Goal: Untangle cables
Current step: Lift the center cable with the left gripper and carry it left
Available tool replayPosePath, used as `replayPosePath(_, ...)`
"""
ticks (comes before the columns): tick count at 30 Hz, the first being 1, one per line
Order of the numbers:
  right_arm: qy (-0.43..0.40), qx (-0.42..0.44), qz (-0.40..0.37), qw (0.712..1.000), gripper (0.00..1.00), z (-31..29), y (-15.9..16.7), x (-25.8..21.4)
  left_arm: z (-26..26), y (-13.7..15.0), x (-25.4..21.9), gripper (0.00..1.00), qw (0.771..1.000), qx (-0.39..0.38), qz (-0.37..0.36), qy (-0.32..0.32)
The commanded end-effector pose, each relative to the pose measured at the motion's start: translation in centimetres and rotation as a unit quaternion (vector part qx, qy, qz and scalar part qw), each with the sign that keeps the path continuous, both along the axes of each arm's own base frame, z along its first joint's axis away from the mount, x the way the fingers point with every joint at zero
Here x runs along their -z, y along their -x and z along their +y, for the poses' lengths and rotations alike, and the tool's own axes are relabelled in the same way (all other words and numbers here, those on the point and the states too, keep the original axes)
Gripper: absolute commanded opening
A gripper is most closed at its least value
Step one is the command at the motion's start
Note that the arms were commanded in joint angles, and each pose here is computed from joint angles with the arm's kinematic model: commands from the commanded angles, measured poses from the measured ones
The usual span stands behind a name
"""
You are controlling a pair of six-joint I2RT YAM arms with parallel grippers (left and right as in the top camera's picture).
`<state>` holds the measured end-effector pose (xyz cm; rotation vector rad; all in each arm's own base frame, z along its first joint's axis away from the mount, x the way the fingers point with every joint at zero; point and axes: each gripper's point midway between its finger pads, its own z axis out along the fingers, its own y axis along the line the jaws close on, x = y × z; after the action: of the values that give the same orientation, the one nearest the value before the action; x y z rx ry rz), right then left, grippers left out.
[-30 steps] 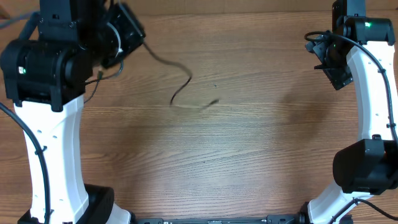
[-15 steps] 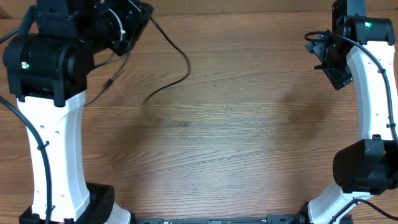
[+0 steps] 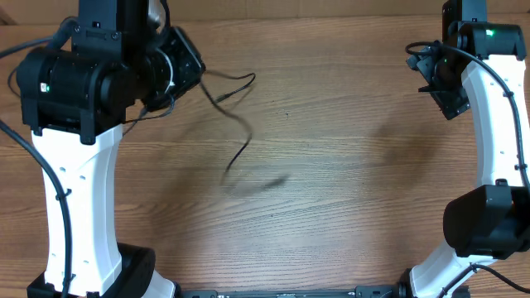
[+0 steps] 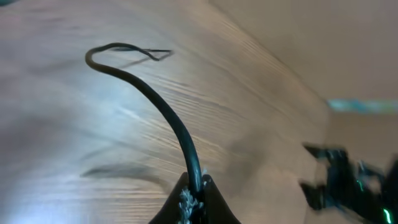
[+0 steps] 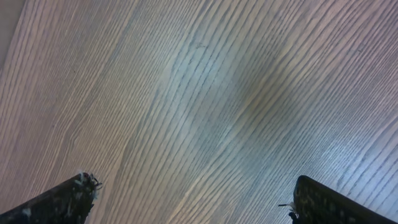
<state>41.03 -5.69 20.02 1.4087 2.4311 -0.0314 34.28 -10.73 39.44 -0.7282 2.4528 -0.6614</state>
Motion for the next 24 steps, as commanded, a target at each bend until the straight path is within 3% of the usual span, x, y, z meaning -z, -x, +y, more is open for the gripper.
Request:
replayPosePath(1,0.006,-0.001,-0.007,1.000,1.00,-0.2,-0.1,-0.5,2.4,-0.7,0.4,0.04,0.994,-0.106,0.012,-0.010)
replayPosePath(4,0.006,-0.001,-0.007,1.000,1.00,-0.2,-0.1,-0.5,3.0,-0.6,0.6,0.04,0.991,-0.131,0.017,-0.010)
replayPosePath(7,0.006,-0.001,-0.007,1.000,1.00,-0.2,-0.1,-0.5,6.9,-0.1,1.5,0.04,0.971,-0.232,0.042,-0.030)
replayPosePath(16,0.006,-0.001,-0.007,1.000,1.00,-0.2,-0.1,-0.5,14.0,0.0,5.1,0.04,0.937,-0.328,0.100,-0.064)
replayPosePath(20,0.006,-0.001,-0.007,1.000,1.00,-0.2,-0.1,-0.5,18.9,1.3,7.7,0.04,0.897,-0.409,0.144,-0.086)
replayPosePath(24,0.006,-0.001,-0.008,1.000,1.00,-0.2,-0.1,-0.5,24.3,3.9,10.4,0.04,0.833,-0.507,0.189,-0.110)
